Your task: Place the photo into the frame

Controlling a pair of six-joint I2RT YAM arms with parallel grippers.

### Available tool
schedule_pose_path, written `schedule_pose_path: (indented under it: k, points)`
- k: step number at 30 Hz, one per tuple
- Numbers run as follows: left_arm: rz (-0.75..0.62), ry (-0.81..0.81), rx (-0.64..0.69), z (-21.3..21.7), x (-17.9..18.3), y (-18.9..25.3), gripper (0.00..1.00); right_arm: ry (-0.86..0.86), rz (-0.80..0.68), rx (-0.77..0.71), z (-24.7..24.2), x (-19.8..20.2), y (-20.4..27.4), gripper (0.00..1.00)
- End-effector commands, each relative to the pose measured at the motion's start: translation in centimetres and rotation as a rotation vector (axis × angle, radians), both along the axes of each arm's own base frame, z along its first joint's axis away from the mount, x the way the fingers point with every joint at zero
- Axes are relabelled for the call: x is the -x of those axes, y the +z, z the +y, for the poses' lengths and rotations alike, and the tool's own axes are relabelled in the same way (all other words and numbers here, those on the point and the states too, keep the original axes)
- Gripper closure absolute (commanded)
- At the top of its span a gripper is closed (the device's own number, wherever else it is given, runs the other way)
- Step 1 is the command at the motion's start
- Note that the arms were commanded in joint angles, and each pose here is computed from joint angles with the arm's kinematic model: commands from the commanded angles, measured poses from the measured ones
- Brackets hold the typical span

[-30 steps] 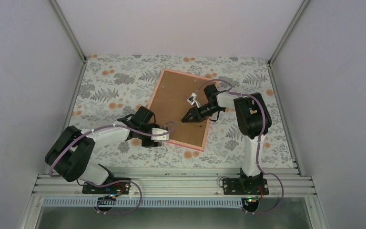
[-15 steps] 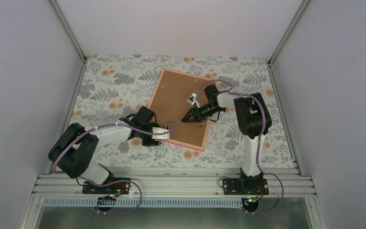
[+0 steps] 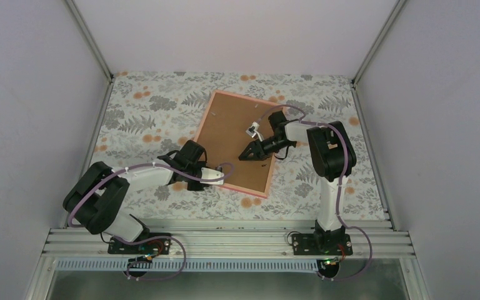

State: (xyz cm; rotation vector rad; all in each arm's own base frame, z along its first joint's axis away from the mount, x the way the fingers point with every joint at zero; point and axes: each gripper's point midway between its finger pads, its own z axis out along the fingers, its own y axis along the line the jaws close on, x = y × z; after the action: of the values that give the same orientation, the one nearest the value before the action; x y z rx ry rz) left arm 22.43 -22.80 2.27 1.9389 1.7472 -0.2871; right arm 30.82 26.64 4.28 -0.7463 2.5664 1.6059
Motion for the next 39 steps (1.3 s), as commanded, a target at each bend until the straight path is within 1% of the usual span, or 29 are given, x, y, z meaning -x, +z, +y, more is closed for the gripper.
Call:
schedule_pose_path:
  k: [1,3,4,7,9,12,16,20,25,33,36,39]
  points:
    - [0.111,-0.025,-0.037,0.7,2.8,-1.1,0.75,-0.015,0.027,0.156,-1.9,0.5,-3.5,0.49]
    - [0.098,-0.009,-0.011,0.3,2.3,-0.2,0.7,-0.005,-0.002,0.147,-1.8,0.2,-2.3,0.48]
    - [0.09,0.005,0.008,0.0,2.0,0.4,0.65,-0.002,-0.037,0.144,-1.8,-0.1,-1.2,0.48]
    - [0.058,0.039,0.069,-1.0,0.9,2.6,0.59,0.009,-0.175,0.169,-2.3,-0.7,1.8,0.43]
    - [0.04,0.063,0.11,-1.9,0.0,3.9,0.58,0.013,-0.278,0.213,-3.1,-1.0,3.3,0.39]
    - [0.024,0.095,0.154,-2.9,-1.3,5.3,0.57,0.049,-0.416,0.291,-4.6,-1.0,4.4,0.36]
    - [0.022,0.086,0.152,-3.8,-1.7,4.8,0.57,0.115,-0.506,0.44,-7.0,-0.8,3.5,0.35]
    - [0.0,0.081,0.133,-4.2,-2.0,3.9,0.57,0.081,-0.591,0.598,-9.1,-2.4,2.8,0.35]
    - [-0.003,0.078,0.124,-5.0,-2.0,3.0,0.57,0.054,-0.674,0.708,-9.6,-3.3,1.7,0.34]
    - [0.004,0.04,0.153,-7.7,-1.3,3.0,0.57,0.098,-0.695,0.739,-9.3,-2.7,-0.3,0.28]
    - [0.031,-0.001,0.149,-8.4,-0.6,2.5,0.54,0.146,-0.705,0.753,-9.3,-1.9,-1.0,0.25]
    - [0.048,-0.018,0.145,-8.6,-0.2,1.9,0.53,0.189,-0.719,0.794,-10.1,-1.5,-1.8,0.24]
